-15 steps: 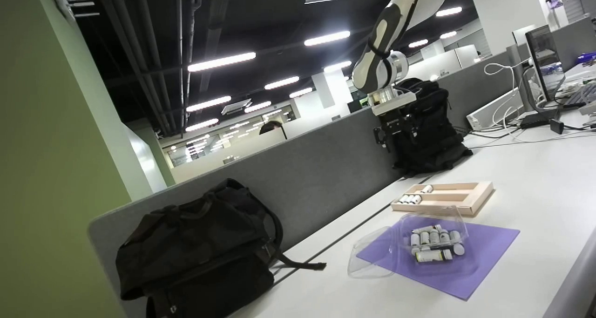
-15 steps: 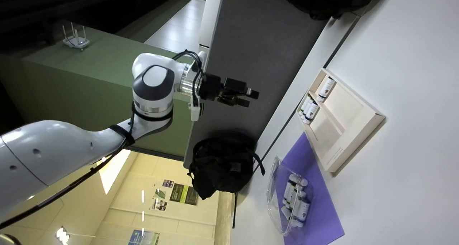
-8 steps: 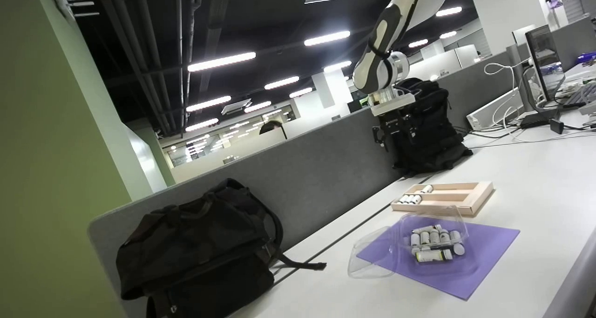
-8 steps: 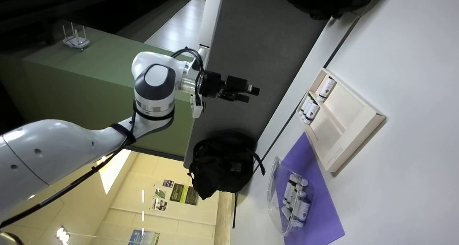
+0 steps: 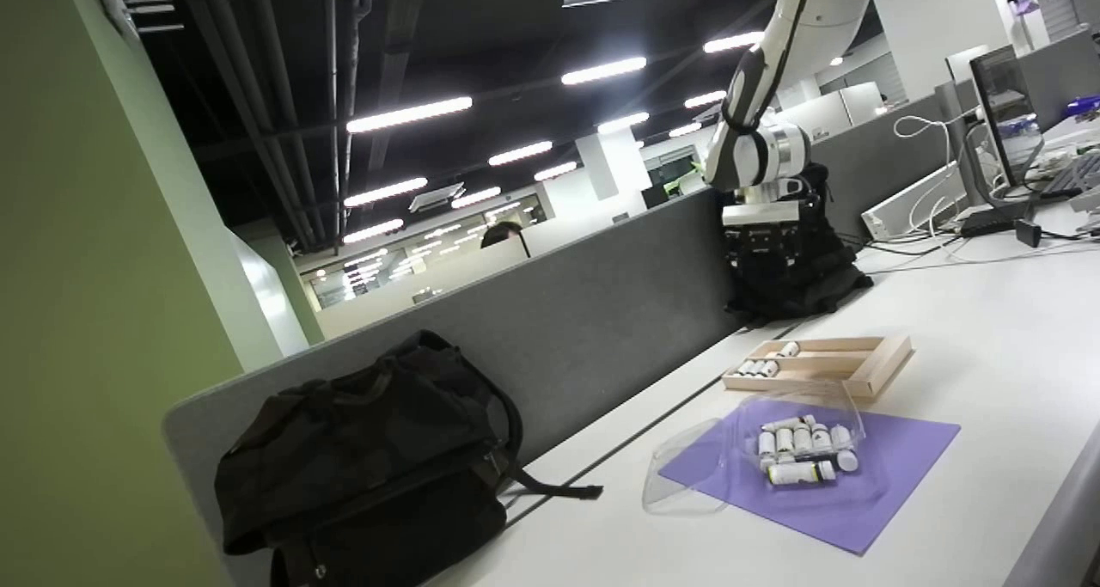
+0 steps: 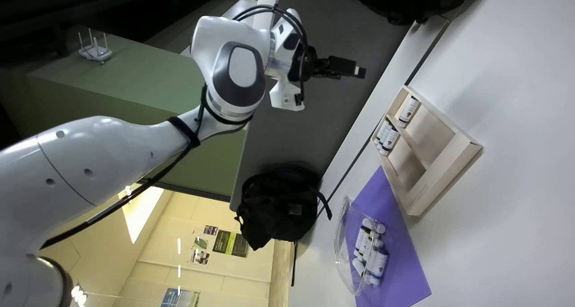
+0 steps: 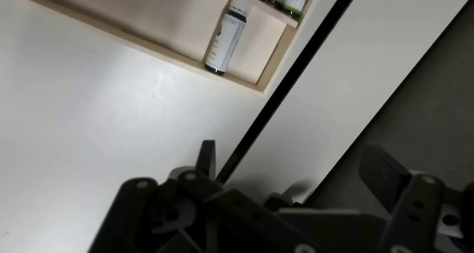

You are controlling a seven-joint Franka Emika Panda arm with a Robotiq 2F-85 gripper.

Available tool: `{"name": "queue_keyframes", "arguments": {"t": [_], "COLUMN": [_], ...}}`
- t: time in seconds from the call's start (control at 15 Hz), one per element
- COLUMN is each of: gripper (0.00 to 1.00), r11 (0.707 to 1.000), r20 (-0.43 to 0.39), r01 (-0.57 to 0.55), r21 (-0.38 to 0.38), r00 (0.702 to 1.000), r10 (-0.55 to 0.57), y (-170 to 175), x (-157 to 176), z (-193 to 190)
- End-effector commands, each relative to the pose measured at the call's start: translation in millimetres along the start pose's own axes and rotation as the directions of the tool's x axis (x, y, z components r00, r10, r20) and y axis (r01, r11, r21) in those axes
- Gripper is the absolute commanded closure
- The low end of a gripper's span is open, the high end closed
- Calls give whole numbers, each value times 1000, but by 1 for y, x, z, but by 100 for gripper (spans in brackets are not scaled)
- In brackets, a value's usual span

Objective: Remove the bottle from the right side of the tray and place it in the container

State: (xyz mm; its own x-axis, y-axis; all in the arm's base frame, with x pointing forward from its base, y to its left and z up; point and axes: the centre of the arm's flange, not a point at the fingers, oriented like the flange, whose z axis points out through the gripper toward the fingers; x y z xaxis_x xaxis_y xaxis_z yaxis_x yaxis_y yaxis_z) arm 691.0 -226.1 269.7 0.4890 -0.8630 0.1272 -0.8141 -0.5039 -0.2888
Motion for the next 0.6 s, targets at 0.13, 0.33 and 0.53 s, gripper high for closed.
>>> {"name": "queue_keyframes", "arguments": {"t": [0.13,0.33,0.53], "gripper": [0,0,0], "r11": [978,982,973], "r20": [-53,131,237], "r01": [-194,-171,-153], "r21": [72,-78,-175], "r00": [979,975,952], "r10": [198,180,192], "y": [-19,-25,-29], "x": [22,4,-11], "z": [61,89,104]}}
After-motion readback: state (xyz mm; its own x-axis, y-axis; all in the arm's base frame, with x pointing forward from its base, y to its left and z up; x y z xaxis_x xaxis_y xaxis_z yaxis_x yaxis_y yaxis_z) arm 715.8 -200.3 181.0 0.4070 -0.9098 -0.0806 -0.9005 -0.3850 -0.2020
